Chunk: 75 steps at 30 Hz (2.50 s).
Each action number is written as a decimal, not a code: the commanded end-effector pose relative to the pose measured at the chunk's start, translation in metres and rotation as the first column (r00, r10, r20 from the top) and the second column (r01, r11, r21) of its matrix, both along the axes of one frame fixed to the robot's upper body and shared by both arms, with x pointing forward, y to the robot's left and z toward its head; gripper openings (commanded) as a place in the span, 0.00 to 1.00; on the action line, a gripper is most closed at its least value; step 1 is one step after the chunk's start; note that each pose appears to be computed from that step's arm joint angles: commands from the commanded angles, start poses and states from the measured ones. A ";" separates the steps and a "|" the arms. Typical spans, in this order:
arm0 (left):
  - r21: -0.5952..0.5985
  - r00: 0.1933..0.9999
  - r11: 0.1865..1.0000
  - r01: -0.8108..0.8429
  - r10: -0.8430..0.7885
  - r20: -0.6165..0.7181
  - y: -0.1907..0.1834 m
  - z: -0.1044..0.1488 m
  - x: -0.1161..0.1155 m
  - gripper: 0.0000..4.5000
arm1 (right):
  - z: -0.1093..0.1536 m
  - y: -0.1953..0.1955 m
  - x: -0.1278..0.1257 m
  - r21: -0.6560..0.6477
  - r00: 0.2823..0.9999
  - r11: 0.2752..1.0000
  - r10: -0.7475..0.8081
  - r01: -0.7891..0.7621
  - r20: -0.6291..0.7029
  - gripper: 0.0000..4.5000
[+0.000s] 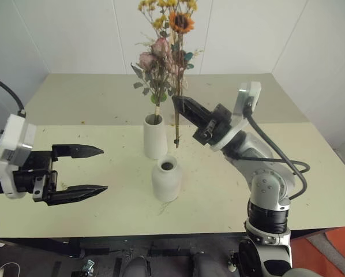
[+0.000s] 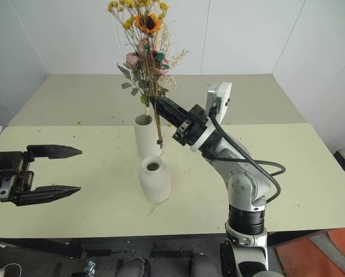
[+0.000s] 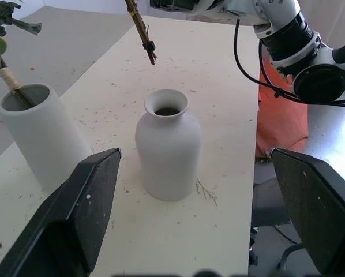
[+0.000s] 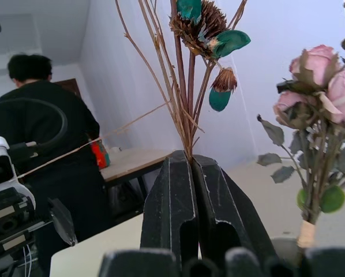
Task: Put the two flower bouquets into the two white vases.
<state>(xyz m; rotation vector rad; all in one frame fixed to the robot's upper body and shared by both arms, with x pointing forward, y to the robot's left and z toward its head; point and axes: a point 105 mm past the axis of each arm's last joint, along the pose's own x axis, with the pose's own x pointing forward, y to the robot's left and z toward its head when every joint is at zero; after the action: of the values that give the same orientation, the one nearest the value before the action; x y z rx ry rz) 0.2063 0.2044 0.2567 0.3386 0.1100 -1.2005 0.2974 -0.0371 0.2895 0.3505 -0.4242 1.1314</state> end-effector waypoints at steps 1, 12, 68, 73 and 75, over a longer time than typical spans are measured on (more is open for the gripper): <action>0.019 0.999 1.000 -0.012 0.011 0.034 0.002 0.008 -0.004 1.00 | 0.000 0.006 -0.005 0.015 0.999 1.000 0.019 -0.020 0.040 0.01; 0.033 0.999 0.999 -0.012 0.011 0.035 0.003 0.010 -0.002 1.00 | -0.039 0.016 -0.010 -0.060 0.998 0.996 0.064 -0.064 0.010 0.01; 0.025 0.999 1.000 -0.011 0.010 0.038 0.007 0.003 0.015 1.00 | -0.050 -0.163 -0.016 -0.587 0.976 0.780 -0.184 0.218 0.118 0.99; 0.017 0.998 0.999 -0.044 0.043 0.038 0.008 0.001 0.020 1.00 | -0.052 -0.162 -0.013 -0.594 0.977 0.775 -0.182 0.214 0.115 0.99; 0.005 0.997 0.998 -0.066 0.066 0.034 0.010 0.001 0.023 1.00 | -0.051 -0.162 -0.011 -0.593 0.976 0.776 -0.183 0.217 0.117 0.99</action>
<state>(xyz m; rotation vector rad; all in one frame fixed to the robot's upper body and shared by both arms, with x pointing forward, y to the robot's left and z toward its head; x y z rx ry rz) 0.2274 0.2128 0.2513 0.3435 0.1236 -1.1541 0.2863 -0.1973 0.2256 -0.2481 -0.0763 1.0174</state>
